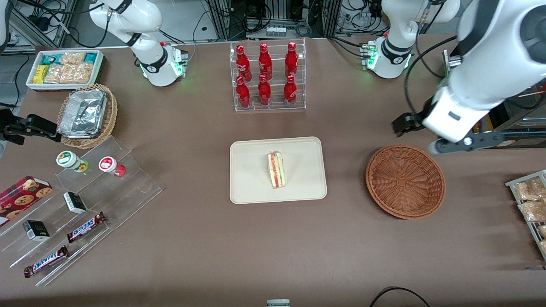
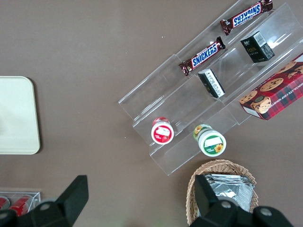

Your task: Place sandwich from basket to tray

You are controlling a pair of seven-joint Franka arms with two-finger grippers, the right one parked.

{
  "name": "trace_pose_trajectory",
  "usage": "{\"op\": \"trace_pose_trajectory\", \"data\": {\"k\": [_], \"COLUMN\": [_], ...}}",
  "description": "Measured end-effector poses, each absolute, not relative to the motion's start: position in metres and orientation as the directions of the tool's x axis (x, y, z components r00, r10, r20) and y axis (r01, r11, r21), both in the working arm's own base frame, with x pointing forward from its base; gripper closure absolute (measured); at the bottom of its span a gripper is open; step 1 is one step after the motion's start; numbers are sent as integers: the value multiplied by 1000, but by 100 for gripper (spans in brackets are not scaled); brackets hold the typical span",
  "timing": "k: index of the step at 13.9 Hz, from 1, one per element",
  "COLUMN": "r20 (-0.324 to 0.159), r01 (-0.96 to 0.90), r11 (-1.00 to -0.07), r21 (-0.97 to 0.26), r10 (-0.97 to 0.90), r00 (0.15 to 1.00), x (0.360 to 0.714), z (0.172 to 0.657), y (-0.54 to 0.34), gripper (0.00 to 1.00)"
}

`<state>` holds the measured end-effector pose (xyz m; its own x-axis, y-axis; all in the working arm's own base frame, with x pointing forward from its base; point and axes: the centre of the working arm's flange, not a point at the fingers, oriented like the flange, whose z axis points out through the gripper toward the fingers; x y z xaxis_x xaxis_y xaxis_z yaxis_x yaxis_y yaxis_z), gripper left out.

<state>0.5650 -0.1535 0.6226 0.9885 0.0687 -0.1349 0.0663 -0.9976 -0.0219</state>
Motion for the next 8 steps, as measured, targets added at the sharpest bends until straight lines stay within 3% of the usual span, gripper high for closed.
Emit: {"op": "trace_pose_trajectory", "data": {"k": [8], "r20": [-140], "r01": [14], "r11": [-1000], "r21": [7], "r10": [13], "r00": [990], "x": [525], "z": [628], "y": [-63], "gripper": [0]}}
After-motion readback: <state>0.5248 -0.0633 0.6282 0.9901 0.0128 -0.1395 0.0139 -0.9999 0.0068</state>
